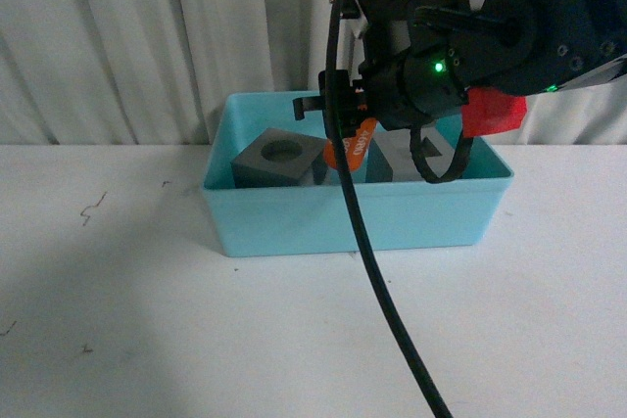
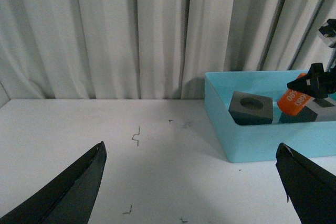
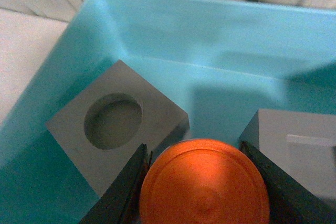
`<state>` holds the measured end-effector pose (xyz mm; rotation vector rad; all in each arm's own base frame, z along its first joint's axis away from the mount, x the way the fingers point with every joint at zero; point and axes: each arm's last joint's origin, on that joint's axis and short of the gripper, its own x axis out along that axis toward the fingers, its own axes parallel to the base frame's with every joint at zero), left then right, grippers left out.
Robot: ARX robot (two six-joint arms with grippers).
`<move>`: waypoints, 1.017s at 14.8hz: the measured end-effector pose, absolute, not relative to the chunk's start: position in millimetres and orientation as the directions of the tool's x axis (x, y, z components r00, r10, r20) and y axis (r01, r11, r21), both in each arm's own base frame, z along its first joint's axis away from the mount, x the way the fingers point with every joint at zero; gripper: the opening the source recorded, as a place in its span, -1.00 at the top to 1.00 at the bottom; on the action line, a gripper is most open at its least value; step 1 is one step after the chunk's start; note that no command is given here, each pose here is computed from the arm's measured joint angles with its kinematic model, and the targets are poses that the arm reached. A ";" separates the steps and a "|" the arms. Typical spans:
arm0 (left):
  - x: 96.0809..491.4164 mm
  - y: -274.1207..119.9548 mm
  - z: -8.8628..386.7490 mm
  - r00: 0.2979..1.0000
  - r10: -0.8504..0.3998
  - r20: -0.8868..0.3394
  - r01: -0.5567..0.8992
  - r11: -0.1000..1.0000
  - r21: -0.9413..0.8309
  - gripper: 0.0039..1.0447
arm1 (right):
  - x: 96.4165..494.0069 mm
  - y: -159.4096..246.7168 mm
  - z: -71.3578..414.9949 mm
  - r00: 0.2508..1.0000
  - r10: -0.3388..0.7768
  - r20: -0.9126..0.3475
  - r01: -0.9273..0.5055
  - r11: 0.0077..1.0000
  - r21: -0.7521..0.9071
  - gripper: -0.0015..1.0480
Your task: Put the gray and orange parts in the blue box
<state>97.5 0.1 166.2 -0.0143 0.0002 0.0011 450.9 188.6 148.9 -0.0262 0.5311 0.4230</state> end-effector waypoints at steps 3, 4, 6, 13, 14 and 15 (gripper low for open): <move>97.5 0.1 166.2 1.000 0.001 0.000 -0.001 1.000 -0.014 -0.88 | 454.7 189.4 129.5 0.761 0.352 -0.545 -0.362 0.928 0.093 0.09; 97.5 0.1 166.2 1.000 0.001 -0.001 -0.001 1.000 -0.014 -0.88 | 456.4 190.0 125.4 0.760 0.340 -0.553 -0.350 0.932 0.091 0.09; 97.5 0.1 166.2 1.000 0.001 -0.001 -0.001 1.000 -0.014 -0.88 | 458.2 191.0 125.5 0.764 0.330 -0.554 -0.336 0.937 0.095 0.09; 97.5 0.1 166.2 1.000 0.001 0.000 -0.001 1.000 -0.014 -0.88 | 452.3 191.2 134.0 0.787 0.346 -0.510 -0.329 0.936 0.126 -0.92; 97.5 0.1 166.2 1.000 0.001 -0.001 -0.001 1.000 -0.014 -0.88 | 441.6 185.1 150.2 0.813 0.352 -0.464 -0.331 0.935 0.130 -0.85; 97.5 0.1 166.2 1.000 0.001 0.000 -0.001 1.000 -0.014 -0.88 | 429.0 174.1 171.7 0.840 0.360 -0.406 -0.334 0.933 0.136 -0.87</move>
